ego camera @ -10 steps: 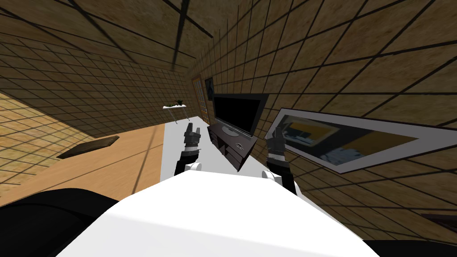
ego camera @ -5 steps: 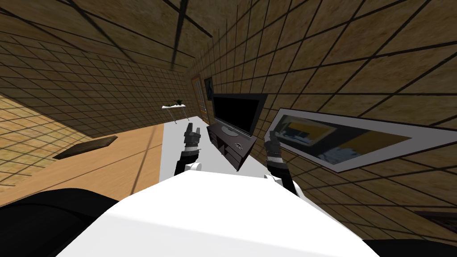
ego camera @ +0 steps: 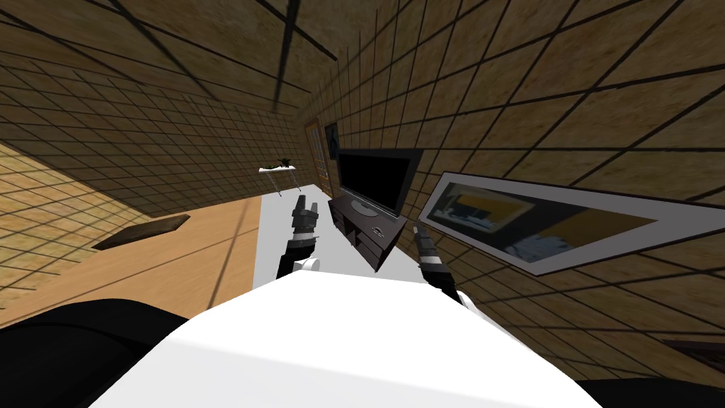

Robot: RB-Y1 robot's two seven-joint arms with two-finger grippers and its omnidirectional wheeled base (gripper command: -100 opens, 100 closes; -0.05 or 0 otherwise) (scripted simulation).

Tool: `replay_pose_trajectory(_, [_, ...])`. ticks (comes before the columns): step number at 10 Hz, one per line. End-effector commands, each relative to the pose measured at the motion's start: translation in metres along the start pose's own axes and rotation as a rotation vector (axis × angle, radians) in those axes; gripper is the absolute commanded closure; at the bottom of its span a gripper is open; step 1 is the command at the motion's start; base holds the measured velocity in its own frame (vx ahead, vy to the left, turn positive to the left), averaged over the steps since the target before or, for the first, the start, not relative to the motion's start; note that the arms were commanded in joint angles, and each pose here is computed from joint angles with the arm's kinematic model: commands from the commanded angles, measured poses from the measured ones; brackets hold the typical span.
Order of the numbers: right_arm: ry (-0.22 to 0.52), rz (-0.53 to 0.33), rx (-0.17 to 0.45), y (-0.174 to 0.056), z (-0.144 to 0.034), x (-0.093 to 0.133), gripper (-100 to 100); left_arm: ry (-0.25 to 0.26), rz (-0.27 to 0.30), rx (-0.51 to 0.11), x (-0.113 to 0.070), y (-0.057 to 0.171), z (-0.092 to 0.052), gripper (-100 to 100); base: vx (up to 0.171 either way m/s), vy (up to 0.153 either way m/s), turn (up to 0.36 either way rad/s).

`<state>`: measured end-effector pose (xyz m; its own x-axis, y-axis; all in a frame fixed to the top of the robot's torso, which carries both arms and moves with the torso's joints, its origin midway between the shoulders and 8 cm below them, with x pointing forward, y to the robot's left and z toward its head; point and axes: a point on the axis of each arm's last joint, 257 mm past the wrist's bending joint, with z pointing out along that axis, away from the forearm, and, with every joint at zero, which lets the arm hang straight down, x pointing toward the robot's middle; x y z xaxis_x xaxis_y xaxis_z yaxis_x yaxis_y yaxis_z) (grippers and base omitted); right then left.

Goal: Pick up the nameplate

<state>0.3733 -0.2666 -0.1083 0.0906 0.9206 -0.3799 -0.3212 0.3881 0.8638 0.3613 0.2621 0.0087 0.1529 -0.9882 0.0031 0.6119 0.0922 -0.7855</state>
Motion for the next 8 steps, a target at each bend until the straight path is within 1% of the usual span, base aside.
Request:
replay_pose_trajectory(1, [0.050, -0.033, 0.066, -0.029, -0.014, 0.010, -100, 0.000, 0.000, 0.000, 0.000, 0.000, 0.000, 0, 0.008, -0.023, 0.068])
replay_pose_trajectory(2, [0.084, -0.053, 0.107, -0.047, -0.022, 0.017, -100, 0.000, 0.000, 0.000, 0.000, 0.000, 0.000, 0, 0.012, -0.021, 0.082])
replay_pose_trajectory(3, [0.117, -0.075, 0.136, -0.061, -0.030, 0.024, -100, 0.000, 0.000, 0.000, 0.000, 0.000, 0.000, 0, 0.018, -0.015, 0.092])
replay_pose_trajectory(4, [0.120, -0.075, 0.147, -0.066, -0.032, 0.025, -100, 0.000, 0.000, 0.000, 0.000, 0.000, 0.000, 0, 0.013, -0.009, 0.032])
replay_pose_trajectory(6, [0.199, -0.123, 0.221, -0.101, -0.054, 0.041, -100, 0.000, 0.000, 0.000, 0.000, 0.000, 0.000, 0, 0.016, -0.003, 0.111])
replay_pose_trajectory(7, [0.200, -0.123, 0.227, -0.104, -0.056, 0.041, -100, 0.000, 0.000, 0.000, 0.000, 0.000, 0.000, 0, 0.016, -0.006, 0.043])
replay_pose_trajectory(8, [0.244, -0.149, 0.266, -0.123, -0.069, 0.048, -100, 0.000, 0.000, 0.000, 0.000, 0.000, 0.000, 0, 0.017, 0.001, 0.108])
